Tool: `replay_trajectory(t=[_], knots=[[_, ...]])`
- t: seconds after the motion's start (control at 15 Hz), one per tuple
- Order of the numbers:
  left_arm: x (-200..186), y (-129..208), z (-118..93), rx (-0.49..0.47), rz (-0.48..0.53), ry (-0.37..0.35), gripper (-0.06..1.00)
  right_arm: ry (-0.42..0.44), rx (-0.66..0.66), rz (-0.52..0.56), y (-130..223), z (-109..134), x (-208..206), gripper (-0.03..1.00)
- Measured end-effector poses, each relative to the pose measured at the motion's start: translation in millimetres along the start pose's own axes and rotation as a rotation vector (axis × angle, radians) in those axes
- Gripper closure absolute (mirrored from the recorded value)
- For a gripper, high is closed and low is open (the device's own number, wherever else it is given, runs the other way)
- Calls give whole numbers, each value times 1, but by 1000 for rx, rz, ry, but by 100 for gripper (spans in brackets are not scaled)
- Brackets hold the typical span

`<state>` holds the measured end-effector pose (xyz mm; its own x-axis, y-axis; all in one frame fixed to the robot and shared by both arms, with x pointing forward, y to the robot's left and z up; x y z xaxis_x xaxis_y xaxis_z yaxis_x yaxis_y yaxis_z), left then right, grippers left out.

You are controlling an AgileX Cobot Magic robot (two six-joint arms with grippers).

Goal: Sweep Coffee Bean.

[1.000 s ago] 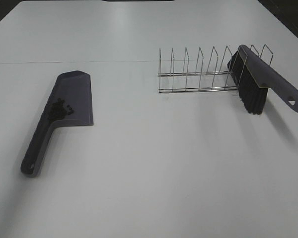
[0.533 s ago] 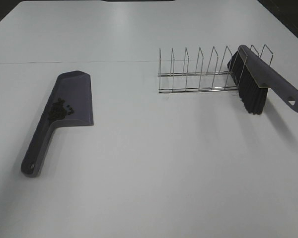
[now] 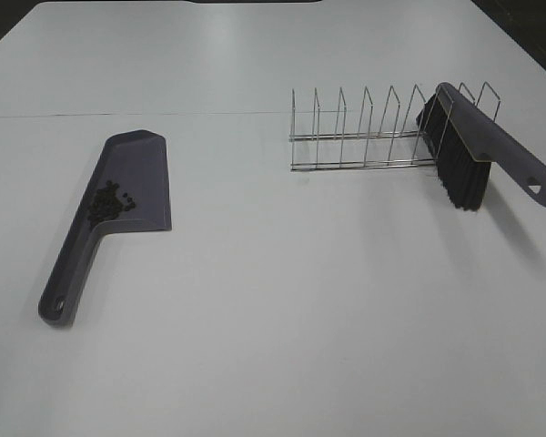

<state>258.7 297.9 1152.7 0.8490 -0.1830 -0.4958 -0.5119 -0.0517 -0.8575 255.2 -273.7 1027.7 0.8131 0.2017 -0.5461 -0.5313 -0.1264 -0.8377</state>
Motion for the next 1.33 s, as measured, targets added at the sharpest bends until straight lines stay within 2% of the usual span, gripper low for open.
replay_trajectory(t=[0.2,0.33,0.47,0.6,0.8,1.07,1.33], knots=[[-9,56,9,1,-77,12,14,0,0,0,0,0,0,19],[-6,77,13,15,-97,17,14,0,0,-1,0,0,0,19],[8,87,10,73,-44,45,14,0,0,-1,0,0,0,20],[22,97,10,83,13,50,14,0,-1,-1,0,0,0,20],[29,102,11,83,42,46,14,0,-41,0,0,0,0,21],[40,96,12,47,-44,38,14,-2,-80,9,1,0,0,21],[42,97,12,49,-43,37,14,-2,-80,9,1,0,0,21]])
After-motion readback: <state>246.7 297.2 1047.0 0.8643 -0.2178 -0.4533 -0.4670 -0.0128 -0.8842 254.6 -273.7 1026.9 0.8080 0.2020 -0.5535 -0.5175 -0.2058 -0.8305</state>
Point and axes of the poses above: a point on each arm's last joint axis where the gripper is mounted, x pointing out along that axis toward the gripper, z along the wrist's bending axis when the last joint is at zero, y = z × x, the point moved 2 cm from there along x, pointing out along that axis toward the gripper, and after that the axes turned 2 degrees about -x, right-handed, at the moved point
